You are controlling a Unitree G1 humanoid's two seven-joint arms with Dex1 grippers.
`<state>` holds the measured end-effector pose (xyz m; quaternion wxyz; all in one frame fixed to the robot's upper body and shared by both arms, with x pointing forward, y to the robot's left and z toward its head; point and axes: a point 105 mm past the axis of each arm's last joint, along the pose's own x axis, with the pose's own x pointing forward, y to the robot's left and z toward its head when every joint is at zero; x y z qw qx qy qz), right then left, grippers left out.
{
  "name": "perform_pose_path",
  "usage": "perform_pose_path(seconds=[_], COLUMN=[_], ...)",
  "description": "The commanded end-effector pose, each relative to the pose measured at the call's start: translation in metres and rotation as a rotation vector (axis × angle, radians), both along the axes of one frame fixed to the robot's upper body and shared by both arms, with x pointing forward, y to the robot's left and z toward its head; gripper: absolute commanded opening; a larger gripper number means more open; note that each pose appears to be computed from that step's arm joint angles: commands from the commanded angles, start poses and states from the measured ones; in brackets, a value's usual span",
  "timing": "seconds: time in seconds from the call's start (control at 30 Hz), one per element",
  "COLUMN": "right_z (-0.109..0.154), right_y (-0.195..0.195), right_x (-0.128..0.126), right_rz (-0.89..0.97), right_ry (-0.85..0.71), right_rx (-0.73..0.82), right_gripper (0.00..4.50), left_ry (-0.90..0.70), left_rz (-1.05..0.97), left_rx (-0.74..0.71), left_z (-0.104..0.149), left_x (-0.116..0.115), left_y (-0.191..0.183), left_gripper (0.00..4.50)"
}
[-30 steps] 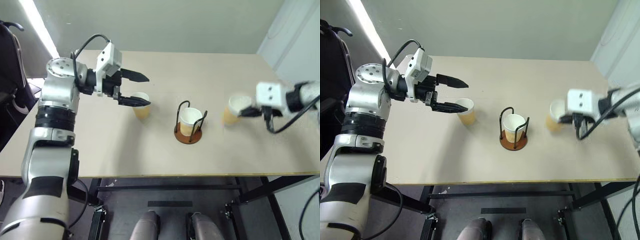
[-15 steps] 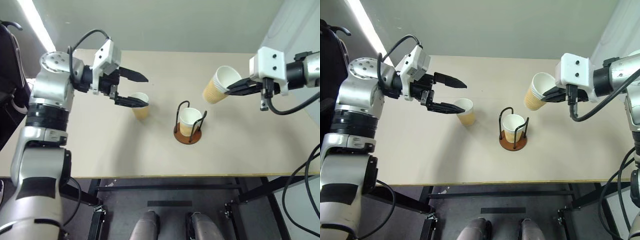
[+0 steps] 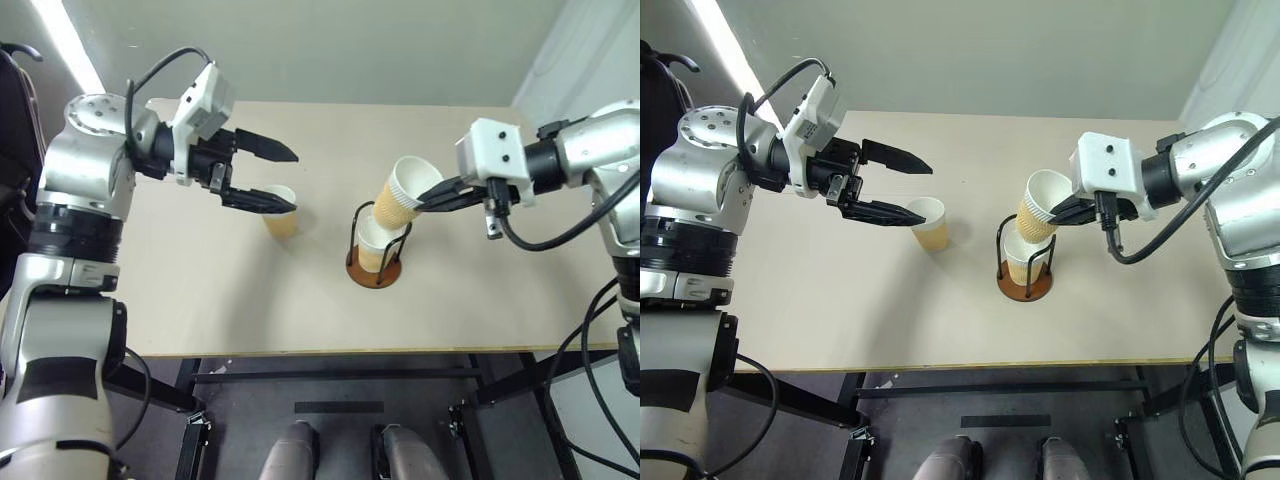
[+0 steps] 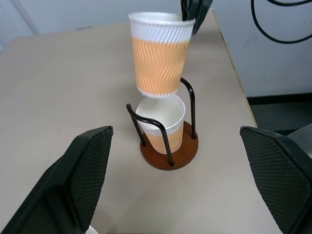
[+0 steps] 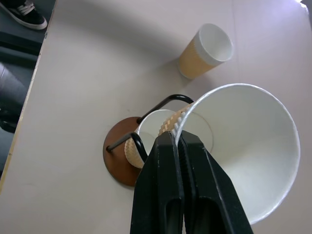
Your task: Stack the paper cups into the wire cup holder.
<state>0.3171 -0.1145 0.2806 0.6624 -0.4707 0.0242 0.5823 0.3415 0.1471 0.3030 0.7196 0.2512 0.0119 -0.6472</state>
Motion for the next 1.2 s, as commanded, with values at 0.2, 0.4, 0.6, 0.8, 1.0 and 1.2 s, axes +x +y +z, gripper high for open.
perform_pose_path(seconds=[0.2,0.4,0.6,0.8,1.0,1.2], right_z=[-0.002,-0.011,-0.019,-0.024,-0.015,0.002], right_y=[0.006,0.007,0.009,0.014,0.017,0.016], right_x=[0.004,0.009,0.012,0.015,0.022,0.024], right_rz=[0.03,0.038,0.046,0.043,0.012,-0.018], right_ry=[-0.03,-0.03,-0.035,-0.033,-0.061,-0.069], right_rx=[-0.034,-0.068,-0.097,-0.099,-0.048,0.034], right_gripper=[0.02,0.02,0.02,0.19,1.86,3.23], left_ry=[-0.041,-0.042,-0.035,-0.037,-0.037,-0.039], left_rz=[-0.044,-0.042,-0.039,-0.033,-0.028,-0.019], left_rx=[0.002,-0.001,-0.004,-0.004,-0.002,-0.003], left_z=[0.013,0.013,0.011,0.009,0.007,0.007], left_x=[-0.008,-0.007,-0.007,-0.006,-0.005,-0.003], left_y=[-0.002,-0.002,-0.001,0.0,0.001,0.002], left_gripper=[4.5,4.5,4.5,4.5,4.5,4.5])
